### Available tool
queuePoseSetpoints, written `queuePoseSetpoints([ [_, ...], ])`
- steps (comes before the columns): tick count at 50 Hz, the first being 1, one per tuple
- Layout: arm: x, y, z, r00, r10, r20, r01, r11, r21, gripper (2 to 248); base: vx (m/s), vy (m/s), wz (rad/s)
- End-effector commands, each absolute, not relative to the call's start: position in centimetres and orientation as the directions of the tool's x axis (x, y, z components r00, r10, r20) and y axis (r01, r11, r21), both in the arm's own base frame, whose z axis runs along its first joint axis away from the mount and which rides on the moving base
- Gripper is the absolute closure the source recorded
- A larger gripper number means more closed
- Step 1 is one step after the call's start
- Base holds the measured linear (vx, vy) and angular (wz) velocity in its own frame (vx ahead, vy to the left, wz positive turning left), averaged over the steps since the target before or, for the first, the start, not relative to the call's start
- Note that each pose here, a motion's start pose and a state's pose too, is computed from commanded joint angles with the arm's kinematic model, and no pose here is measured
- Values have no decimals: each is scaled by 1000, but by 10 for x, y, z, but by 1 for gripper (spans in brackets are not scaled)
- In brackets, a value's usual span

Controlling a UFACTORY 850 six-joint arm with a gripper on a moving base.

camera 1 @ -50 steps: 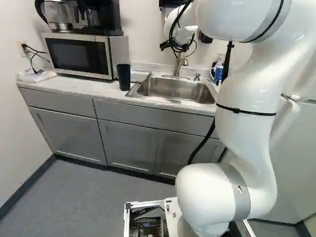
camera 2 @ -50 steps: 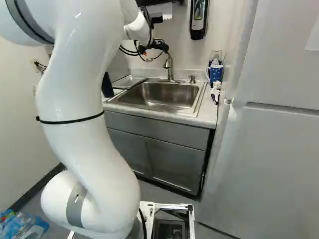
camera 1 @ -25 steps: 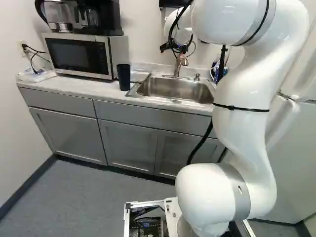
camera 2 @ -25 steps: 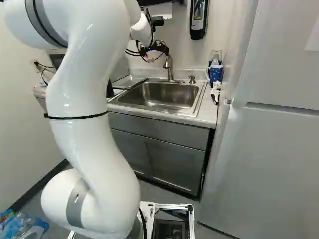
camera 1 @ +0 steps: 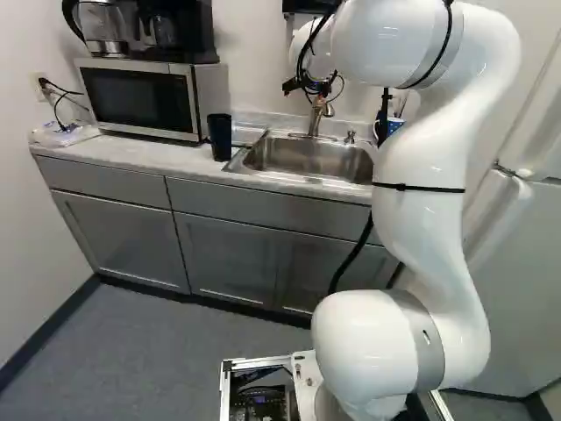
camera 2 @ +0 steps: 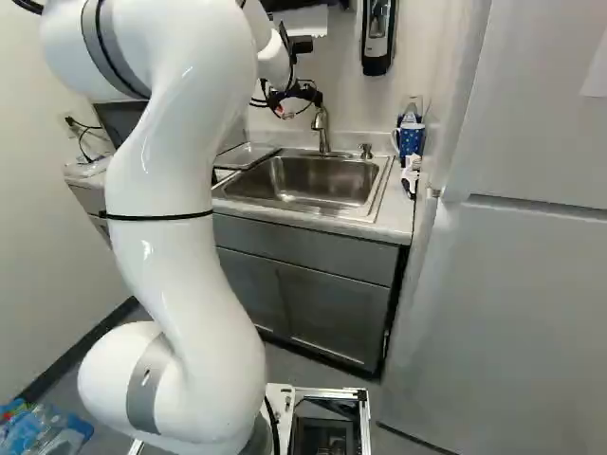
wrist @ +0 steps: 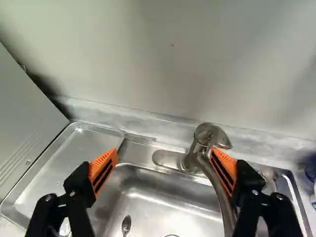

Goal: Rinse the cup and place it in the tray

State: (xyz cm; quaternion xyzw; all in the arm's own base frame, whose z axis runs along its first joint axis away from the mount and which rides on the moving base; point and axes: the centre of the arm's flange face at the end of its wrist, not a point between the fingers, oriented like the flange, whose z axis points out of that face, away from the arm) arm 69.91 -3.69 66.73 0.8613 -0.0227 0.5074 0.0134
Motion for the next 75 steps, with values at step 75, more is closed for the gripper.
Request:
queuePoseSetpoints([
  [75, 731, -37, 675, 337, -17, 941, -51, -999, 0, 3, 0, 0, 0],
])
